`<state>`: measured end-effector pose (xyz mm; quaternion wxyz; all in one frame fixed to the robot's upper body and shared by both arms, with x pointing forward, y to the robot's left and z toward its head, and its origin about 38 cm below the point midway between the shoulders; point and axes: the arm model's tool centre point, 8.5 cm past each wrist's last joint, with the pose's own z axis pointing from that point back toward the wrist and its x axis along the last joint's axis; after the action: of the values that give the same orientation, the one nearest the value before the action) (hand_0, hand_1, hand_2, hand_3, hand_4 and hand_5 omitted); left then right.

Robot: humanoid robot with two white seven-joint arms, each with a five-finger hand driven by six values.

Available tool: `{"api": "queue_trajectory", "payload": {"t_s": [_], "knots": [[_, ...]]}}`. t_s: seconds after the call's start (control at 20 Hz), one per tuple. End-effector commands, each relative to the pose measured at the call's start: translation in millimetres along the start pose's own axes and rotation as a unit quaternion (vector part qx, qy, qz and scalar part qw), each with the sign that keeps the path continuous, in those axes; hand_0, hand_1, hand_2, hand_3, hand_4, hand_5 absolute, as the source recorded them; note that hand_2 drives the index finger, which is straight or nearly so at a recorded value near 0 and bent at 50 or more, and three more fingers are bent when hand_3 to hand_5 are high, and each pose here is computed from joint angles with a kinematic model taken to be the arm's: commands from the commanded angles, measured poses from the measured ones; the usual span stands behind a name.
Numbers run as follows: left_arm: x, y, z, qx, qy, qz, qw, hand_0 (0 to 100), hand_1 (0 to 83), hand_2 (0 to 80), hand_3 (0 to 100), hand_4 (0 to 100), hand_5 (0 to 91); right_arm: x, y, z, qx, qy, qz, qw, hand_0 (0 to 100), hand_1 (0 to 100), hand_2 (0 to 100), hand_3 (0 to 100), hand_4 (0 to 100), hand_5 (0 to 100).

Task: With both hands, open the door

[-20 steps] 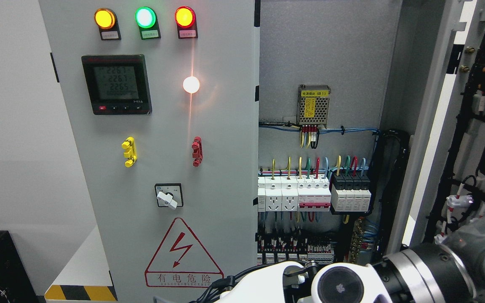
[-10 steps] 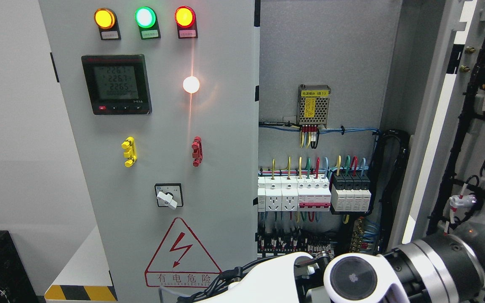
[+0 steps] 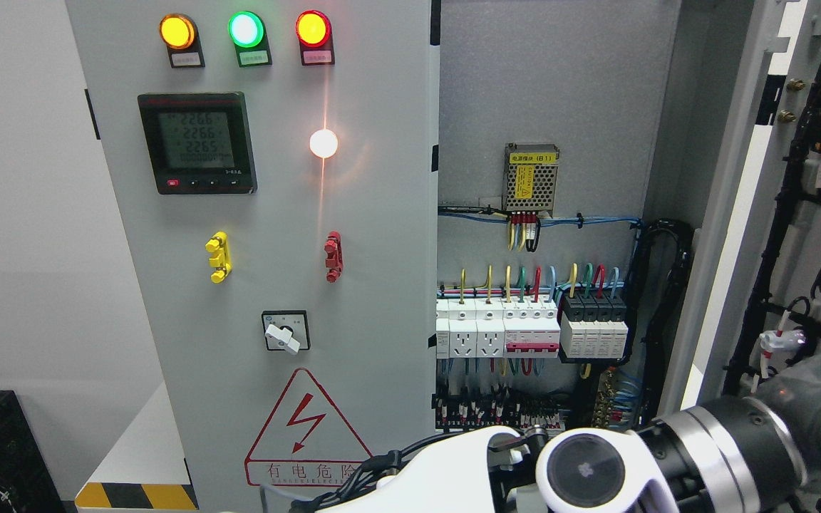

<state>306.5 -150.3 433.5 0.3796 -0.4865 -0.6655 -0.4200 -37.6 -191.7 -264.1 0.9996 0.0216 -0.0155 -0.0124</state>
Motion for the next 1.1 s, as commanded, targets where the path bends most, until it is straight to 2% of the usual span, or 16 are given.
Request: {"api": "queue_trajectory", "payload": {"t_s": [0.0,0.4,0.65,0.8,1.05], "knots": [[7.5,4.6,59.6,0.001,-0.002,-0.013,1.000,0,0.0,0.0,0,0,0.0,-0.1,0.0,0.0,0.000,0.000,0.000,1.000,19,0,0,0,0,0],[11.0,32.6,135.4,0.071,-0.015,-0.001,0.997,0,0.0,0.0,0,0,0.0,-0.1,0.0,0.0,0.000,0.000,0.000,1.000,19,0,0,0,0,0],[-2.9,50.1,189.8,0.130,0.005,0.006,0.991,0,0.0,0.0,0,0,0.0,-0.1,0.0,0.0,0.000,0.000,0.000,1.000,19,0,0,0,0,0],[-30.6,57.0,228.8,0.177,0.035,0.031,0.983,0,0.0,0.0,0,0,0.0,-0.1,1.0,0.0,0.001,0.000,0.000,1.000,19,0,0,0,0,0],[-83.6,45.9,284.7,0.237,0.076,0.086,0.965,0,0.0,0.0,0,0,0.0,-0.1,0.0,0.0,0.000,0.000,0.001,1.000,19,0,0,0,0,0]]}}
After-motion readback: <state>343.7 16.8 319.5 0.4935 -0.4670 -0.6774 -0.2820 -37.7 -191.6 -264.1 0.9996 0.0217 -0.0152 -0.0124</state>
